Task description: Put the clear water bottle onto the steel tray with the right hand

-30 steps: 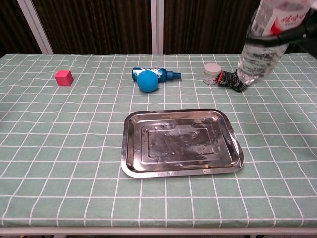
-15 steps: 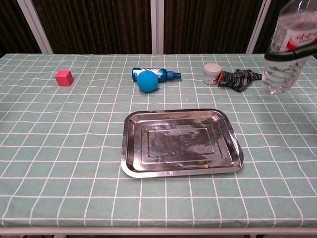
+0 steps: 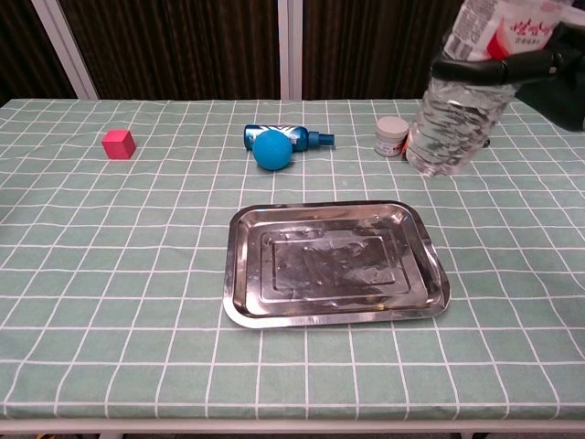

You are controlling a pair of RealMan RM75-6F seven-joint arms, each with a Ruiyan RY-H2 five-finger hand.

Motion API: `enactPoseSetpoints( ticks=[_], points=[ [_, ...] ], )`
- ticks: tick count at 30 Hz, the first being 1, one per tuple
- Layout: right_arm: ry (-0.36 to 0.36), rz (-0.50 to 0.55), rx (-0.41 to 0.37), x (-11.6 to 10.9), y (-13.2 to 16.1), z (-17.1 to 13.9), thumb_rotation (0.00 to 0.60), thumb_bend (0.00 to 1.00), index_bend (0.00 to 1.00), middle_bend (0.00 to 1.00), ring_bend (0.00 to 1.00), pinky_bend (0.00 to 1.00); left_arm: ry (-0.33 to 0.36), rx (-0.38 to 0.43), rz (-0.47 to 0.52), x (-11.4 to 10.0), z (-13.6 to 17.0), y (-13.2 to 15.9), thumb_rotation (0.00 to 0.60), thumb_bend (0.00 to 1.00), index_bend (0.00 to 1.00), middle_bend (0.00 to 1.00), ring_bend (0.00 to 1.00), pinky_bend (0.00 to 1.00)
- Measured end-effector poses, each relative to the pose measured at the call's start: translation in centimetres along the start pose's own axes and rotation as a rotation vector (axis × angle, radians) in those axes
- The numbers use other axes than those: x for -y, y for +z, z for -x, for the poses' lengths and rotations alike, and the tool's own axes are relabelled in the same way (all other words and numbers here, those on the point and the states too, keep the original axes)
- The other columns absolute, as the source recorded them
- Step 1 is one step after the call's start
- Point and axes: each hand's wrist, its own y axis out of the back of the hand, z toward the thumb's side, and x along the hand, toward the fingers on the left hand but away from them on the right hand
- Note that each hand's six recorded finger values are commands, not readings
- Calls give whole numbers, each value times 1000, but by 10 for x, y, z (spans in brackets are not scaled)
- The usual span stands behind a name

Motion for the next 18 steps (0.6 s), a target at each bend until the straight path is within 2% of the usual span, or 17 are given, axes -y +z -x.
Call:
enactPoseSetpoints(
  ticks=[6, 8, 11, 18],
  points=[
    [-109, -184, 34, -65, -27, -9, 600, 93, 704, 583, 389, 444, 1, 9, 16, 3, -3, 3, 600, 241, 163, 180, 87, 189],
    [-120, -198, 38, -73, -26, -16, 600, 93, 704, 583, 389, 444, 0, 8, 19, 3, -2, 3, 600, 241, 163, 180, 87, 189],
    [-96, -168, 42, -62, -22, -19, 600, 94, 704, 582, 389, 443, -2, 7, 17, 3, 0, 2, 600, 240, 162, 180, 87, 189],
    [63, -115, 2, 16, -6, 28, 600, 94, 704, 582, 390, 444, -1, 2, 9, 2, -1, 2, 600, 241, 163, 180, 87, 188]
  ],
)
